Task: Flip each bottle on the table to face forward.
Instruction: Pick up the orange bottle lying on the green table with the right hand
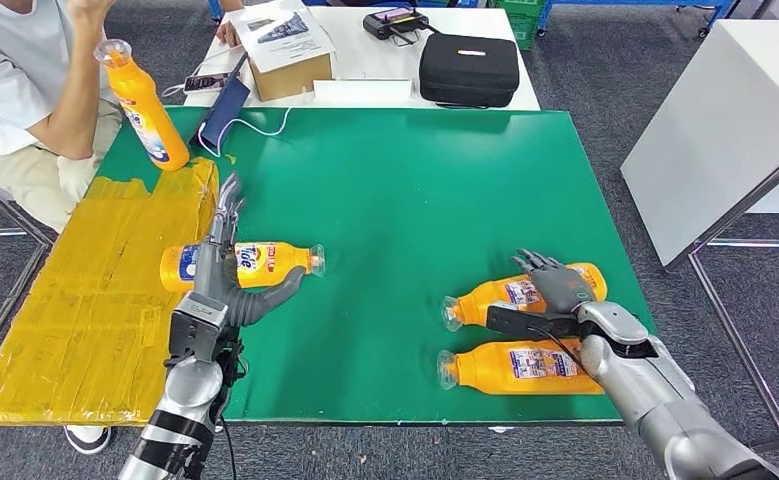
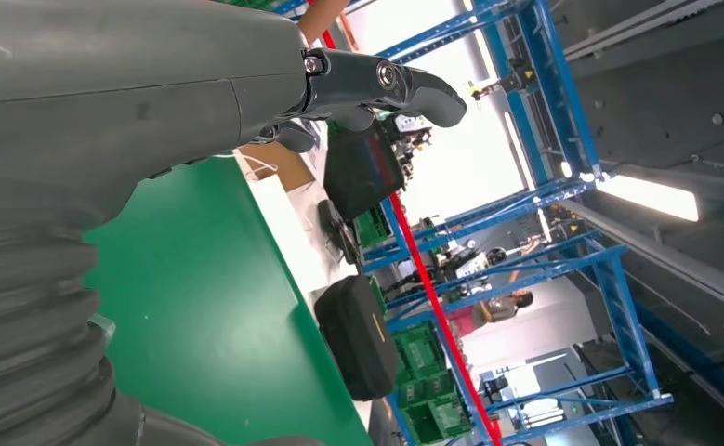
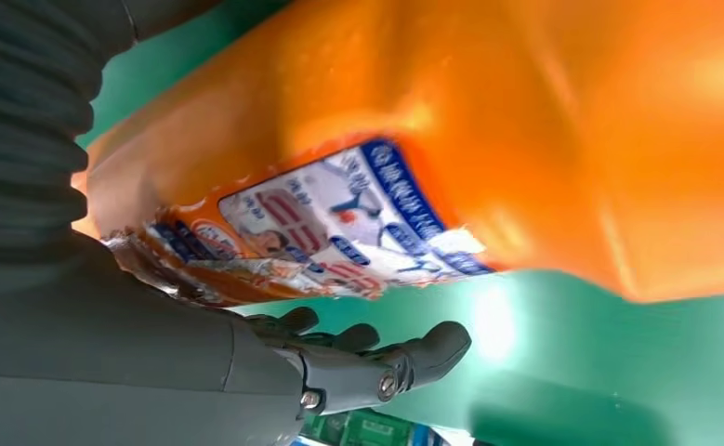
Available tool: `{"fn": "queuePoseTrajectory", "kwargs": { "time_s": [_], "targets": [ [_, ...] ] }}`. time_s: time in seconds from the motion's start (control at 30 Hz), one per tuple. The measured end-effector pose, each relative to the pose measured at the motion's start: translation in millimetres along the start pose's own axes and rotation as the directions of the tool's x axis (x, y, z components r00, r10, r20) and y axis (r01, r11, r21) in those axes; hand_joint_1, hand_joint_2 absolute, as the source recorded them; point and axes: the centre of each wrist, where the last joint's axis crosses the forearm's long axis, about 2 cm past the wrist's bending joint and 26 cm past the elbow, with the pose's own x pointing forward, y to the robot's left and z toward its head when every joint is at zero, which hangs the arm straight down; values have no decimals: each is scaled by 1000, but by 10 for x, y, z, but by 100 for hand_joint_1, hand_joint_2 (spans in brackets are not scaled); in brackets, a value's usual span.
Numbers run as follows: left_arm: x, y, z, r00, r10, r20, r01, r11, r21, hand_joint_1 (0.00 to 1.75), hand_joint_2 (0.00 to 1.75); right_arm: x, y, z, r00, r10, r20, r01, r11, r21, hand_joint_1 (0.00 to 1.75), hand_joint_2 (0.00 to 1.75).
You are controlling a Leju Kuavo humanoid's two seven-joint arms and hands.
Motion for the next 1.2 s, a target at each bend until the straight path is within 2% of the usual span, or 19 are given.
{"fn": "queuePoseTrajectory", "kwargs": {
  "time_s": [0.03, 0.1, 0.17, 0.23, 0.33, 0.9, 1.03, 1.2],
  "targets": [
    [-1, -1, -1, 1000, 0, -1, 0, 1000, 0, 0, 175, 16, 8, -13, 1000, 0, -1, 0, 1000, 1, 7, 175],
    [-2, -4, 0, 1000, 1, -1, -1, 1000, -1, 0, 175, 50, 26, -34, 1000, 2, -4, -2, 1000, -3, 62, 175],
    [-2, -6, 1, 1000, 1, -1, -1, 1000, -2, 0, 175, 88, 50, -53, 1000, 12, -8, -12, 1000, -9, 136, 175],
    [0, -10, 1, 1000, 1, -1, -1, 1000, -3, 0, 175, 131, 73, -74, 1000, 24, -12, -24, 1000, -11, 167, 175],
    [4, -20, 1, 1000, 4, -2, -4, 1000, -5, 0, 175, 177, 82, -103, 999, 42, -16, -42, 999, -9, 175, 175],
    [18, -33, 8, 1000, 19, -14, -19, 1000, -10, 0, 175, 288, 54, -185, 993, 108, -45, -109, 994, -31, 175, 175],
    [37, -33, 26, 999, 27, -23, -27, 999, -16, 0, 175, 387, 67, -201, 988, 141, -65, -147, 985, -91, 175, 175],
    [83, -25, 62, 999, 24, -27, -25, 1000, -18, 0, 175, 650, 100, -188, 990, 133, -50, -140, 969, -203, 175, 175]
  ]
}}
